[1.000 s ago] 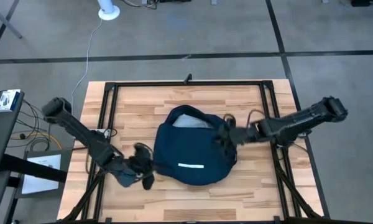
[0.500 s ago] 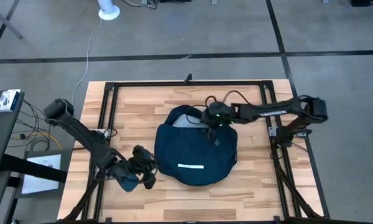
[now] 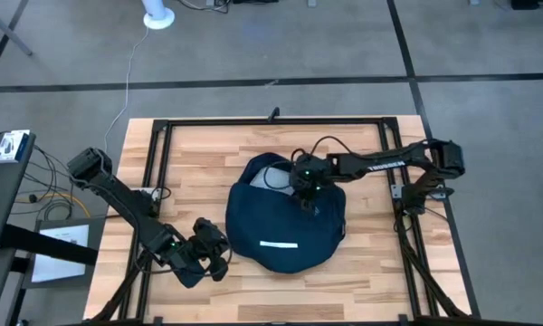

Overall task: Unpack backpack
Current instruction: Close the dark blue backpack

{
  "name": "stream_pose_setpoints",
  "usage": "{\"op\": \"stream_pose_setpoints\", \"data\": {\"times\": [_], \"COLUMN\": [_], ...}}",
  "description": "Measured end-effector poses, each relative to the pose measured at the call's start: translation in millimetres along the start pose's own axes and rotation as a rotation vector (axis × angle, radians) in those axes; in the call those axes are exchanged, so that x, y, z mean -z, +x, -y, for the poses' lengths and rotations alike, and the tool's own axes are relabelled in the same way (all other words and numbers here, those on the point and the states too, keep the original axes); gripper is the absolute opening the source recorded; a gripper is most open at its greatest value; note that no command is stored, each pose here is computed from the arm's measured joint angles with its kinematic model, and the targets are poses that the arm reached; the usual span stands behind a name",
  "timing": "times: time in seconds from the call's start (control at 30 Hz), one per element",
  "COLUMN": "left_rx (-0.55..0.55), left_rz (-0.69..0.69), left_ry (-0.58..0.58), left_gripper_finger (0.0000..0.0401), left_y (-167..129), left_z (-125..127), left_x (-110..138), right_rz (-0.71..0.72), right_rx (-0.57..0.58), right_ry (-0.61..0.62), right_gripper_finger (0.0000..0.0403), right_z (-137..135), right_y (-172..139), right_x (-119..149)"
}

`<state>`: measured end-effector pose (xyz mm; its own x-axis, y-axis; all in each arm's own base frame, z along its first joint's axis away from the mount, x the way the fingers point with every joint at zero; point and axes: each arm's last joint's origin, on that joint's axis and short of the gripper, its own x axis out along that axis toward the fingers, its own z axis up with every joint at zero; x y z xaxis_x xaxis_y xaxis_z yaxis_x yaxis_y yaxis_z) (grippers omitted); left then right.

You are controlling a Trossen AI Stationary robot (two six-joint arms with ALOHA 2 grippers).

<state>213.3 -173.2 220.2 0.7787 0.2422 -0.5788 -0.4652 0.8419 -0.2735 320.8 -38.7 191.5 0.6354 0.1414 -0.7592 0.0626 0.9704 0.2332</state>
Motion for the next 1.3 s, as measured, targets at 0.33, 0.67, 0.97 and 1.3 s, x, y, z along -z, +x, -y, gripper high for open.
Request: {"op": "stream_pose_setpoints", "data": {"times": [0.33, 0.67, 0.97, 1.3], "left_rx": [-0.006, -0.007, -0.021, -0.041], "left_rz": [0.005, 0.006, 0.013, 0.013], "left_ry": [-0.011, -0.019, 0.007, 0.001], "left_gripper_finger": [0.0000, 0.0000, 0.0000, 0.0000], "left_y": [1.1, 1.2, 4.0, 10.9], "left_z": [-0.6, -0.7, -2.4, -6.1], "left_x": [-1.2, -1.2, -3.9, -10.8], "right_rz": [0.245, 0.083, -0.050, 0.095], "right_rx": [0.347, 0.415, 0.417, 0.353], "right_ry": [0.096, 0.170, 0.212, 0.233], "right_gripper_finger": [0.0002, 0.0015, 0.0133, 0.0171], "right_z": [-7.2, 2.5, 3.3, -27.0], "right_y": [-60.7, -76.5, -77.0, -146.6], "right_x": [-17.0, 1.7, 15.0, 5.7]}}
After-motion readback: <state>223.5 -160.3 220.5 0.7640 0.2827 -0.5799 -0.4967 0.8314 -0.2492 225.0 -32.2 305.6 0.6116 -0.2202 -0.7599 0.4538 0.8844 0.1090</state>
